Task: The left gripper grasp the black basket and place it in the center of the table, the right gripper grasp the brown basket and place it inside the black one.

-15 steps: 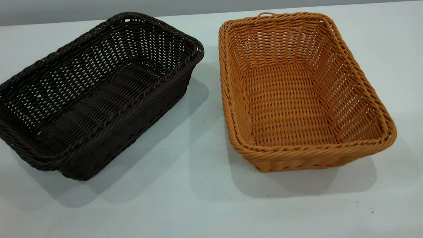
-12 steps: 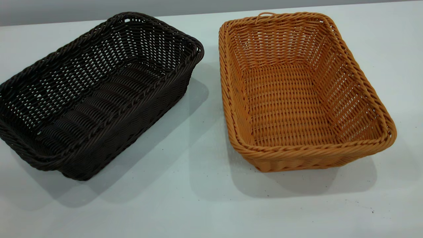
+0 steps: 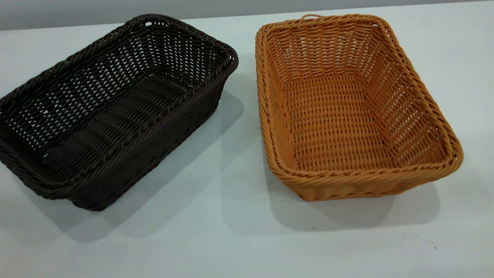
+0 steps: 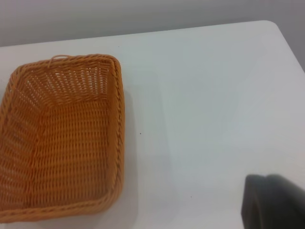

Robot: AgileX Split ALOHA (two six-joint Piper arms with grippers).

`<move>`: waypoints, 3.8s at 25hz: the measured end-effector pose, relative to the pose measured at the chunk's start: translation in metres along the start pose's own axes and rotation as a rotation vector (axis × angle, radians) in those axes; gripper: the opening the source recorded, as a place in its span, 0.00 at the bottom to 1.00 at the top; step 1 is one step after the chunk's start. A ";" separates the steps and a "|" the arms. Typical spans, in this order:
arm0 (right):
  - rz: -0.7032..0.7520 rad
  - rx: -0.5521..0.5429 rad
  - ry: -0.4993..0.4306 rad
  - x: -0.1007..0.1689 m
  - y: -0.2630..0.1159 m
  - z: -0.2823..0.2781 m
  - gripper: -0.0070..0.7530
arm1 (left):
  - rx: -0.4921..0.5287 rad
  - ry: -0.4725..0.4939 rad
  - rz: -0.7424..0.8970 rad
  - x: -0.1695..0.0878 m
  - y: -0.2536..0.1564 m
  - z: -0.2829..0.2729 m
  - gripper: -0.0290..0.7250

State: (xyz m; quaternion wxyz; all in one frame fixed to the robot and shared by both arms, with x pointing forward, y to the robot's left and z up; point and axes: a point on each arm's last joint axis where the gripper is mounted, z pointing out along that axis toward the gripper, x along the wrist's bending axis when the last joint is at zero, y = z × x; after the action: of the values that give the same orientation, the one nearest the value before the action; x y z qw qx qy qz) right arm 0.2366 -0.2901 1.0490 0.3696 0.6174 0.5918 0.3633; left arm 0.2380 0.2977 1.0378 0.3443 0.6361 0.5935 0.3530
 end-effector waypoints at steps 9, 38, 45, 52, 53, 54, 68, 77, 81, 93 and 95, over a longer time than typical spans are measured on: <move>0.000 0.000 0.000 0.000 0.000 0.000 0.02 | 0.000 0.000 0.000 0.000 0.000 0.000 0.04; 0.055 -0.017 0.067 0.006 0.002 0.000 0.02 | -0.012 0.000 0.001 0.000 0.001 0.000 0.04; 0.108 -0.035 0.107 0.010 0.005 -0.003 0.05 | -0.047 -0.015 0.000 -0.001 0.007 -0.003 0.04; 0.171 0.062 0.222 0.018 0.020 0.016 0.40 | -0.092 -0.087 0.054 -0.006 0.041 0.002 0.19; 0.174 0.068 0.243 0.019 0.022 0.019 0.45 | -0.092 -0.098 0.073 -0.006 0.048 0.005 0.25; 0.186 0.073 0.267 0.021 0.026 0.022 0.49 | -0.097 -0.107 0.087 -0.006 0.055 0.008 0.29; 0.863 0.326 0.557 0.040 0.069 0.087 0.65 | -0.158 -0.115 0.124 0.001 0.131 0.093 0.60; 1.254 0.658 0.501 0.043 0.057 0.143 0.66 | -0.153 -0.184 0.104 -0.004 0.137 0.117 0.60; 1.353 0.827 0.435 0.050 0.040 0.161 0.66 | -0.184 -0.218 0.090 -0.007 0.140 0.116 0.60; 1.430 1.119 0.297 0.110 0.000 0.202 0.66 | -0.196 -0.249 0.061 -0.010 0.141 0.115 0.60; 1.425 1.154 0.278 0.118 -0.008 0.208 0.66 | -0.196 -0.249 0.061 -0.010 0.141 0.115 0.60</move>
State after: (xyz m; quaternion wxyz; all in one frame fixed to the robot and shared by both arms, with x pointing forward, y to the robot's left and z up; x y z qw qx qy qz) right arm 0.4211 -0.1772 0.9471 -0.3800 0.8746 0.2006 0.2245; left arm 0.4086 0.2777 1.0986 0.4646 0.6562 0.4894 0.3379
